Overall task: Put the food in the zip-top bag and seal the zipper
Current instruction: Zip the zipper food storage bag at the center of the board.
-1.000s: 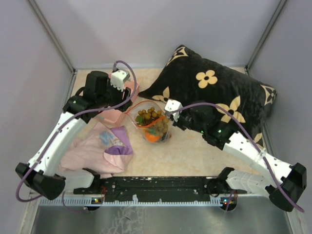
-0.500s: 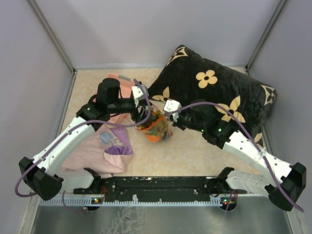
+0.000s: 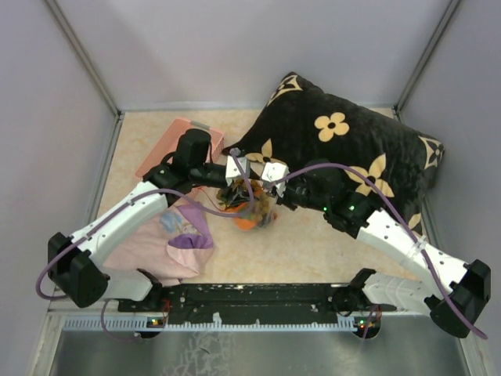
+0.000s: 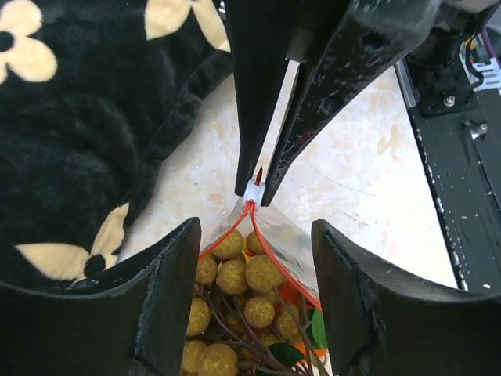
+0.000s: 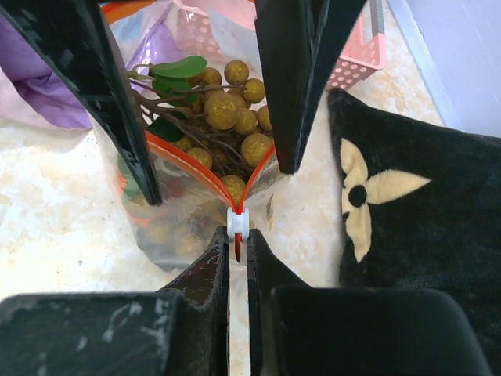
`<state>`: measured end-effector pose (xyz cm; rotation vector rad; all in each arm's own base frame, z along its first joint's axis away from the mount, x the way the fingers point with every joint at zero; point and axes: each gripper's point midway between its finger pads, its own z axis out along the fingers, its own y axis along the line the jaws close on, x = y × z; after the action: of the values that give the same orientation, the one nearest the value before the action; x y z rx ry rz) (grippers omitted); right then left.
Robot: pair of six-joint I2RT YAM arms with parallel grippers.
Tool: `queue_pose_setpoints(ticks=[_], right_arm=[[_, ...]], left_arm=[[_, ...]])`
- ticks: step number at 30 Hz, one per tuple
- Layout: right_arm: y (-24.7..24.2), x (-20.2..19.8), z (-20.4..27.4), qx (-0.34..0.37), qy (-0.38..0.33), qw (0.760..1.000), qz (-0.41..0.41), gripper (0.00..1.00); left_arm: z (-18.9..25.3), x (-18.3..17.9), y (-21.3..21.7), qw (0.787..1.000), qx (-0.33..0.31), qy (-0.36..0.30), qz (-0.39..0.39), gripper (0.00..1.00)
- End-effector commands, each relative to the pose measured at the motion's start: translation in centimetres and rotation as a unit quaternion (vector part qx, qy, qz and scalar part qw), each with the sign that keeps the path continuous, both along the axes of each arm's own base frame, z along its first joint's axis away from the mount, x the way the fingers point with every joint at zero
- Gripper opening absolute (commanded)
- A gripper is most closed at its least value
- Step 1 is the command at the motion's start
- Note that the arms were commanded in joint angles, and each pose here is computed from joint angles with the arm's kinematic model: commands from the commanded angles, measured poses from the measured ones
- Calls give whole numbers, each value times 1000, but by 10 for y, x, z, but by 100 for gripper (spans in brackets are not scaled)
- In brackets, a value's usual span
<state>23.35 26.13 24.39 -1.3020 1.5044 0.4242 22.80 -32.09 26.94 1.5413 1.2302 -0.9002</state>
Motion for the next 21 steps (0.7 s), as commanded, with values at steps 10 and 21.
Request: queue_pose_setpoints(ticks=[10, 21], right_arm=[[10, 5, 30, 30, -36, 999, 21, 0], [2, 4, 33, 56, -40, 997, 23, 0]], left_arm=[[-12, 4, -19, 998, 11, -28, -48, 38], [-22, 2, -19, 998, 25, -13, -59, 9]])
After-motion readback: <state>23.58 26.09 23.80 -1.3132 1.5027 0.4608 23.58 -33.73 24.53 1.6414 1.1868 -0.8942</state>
